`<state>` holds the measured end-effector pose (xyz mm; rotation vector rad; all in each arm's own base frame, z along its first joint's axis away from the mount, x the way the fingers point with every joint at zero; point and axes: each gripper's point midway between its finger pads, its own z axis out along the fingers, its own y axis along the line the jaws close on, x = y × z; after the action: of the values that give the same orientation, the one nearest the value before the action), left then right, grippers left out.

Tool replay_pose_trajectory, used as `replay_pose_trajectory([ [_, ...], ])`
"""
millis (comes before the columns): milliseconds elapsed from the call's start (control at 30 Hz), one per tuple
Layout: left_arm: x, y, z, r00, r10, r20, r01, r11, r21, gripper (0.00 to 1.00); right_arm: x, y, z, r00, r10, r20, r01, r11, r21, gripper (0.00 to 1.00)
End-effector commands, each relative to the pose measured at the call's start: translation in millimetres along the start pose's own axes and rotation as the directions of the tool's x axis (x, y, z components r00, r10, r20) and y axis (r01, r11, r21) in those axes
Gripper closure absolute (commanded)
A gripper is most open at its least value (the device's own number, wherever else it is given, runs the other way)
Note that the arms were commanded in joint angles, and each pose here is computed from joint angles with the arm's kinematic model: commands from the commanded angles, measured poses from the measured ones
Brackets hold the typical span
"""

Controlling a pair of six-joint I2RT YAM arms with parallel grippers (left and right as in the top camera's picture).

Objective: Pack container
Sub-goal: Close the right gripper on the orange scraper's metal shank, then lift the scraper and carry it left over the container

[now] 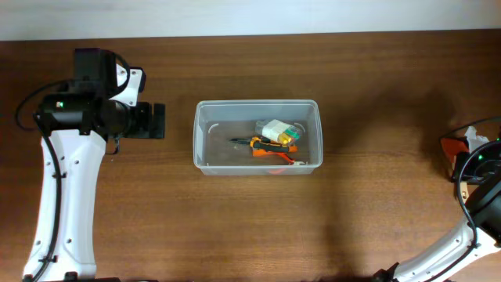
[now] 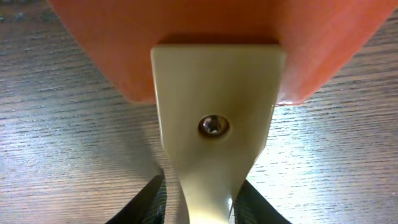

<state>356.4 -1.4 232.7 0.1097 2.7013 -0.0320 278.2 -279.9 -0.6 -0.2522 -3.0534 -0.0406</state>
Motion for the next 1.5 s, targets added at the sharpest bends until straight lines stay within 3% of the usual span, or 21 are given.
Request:
replay_pose_trajectory([
  [0,-4.8,1.6,-4.7,1.000,0.001,0.018,-0.001,1.000,-0.006,0.01,5.4,3.3,10.0,0.999,-0.007,-0.034,0.006,1.000,-0.013,0.69],
  [333,-4.8,1.6,-4.7,1.000,0.001,0.018,-0.001,1.000,-0.006,0.01,5.0,3.4,8.8,0.999,0.006,-0.033,-0.006,1.000,-0.012,0.78],
  [533,-4.8,1.6,-4.7,1.000,0.001,0.018,-0.001,1.000,-0.006,0.01,3.3,5.2,7.3,0.999,0.015,-0.033,-0.015,1.000,-0.011,0.78],
  [733,-4.8,1.6,-4.7,1.000,0.001,0.018,-0.001,1.000,-0.006,0.01,-13.8,9.7,-6.2,1.000,-0.001,-0.006,0.001,1.000,0.010,0.83],
  [1100,-4.8,1.6,-4.7,1.000,0.001,0.018,-0.001,1.000,-0.006,0.01,-81.4,46.7,-88.2,0.981,-0.157,0.115,0.146,0.984,0.102,0.83],
  [1467,-4.9,1.6,-4.7,1.000,0.001,0.018,-0.001,1.000,-0.006,0.01,-134.6,155.6,-189.5,0.874,-0.411,0.260,0.363,0.907,0.216,0.83],
])
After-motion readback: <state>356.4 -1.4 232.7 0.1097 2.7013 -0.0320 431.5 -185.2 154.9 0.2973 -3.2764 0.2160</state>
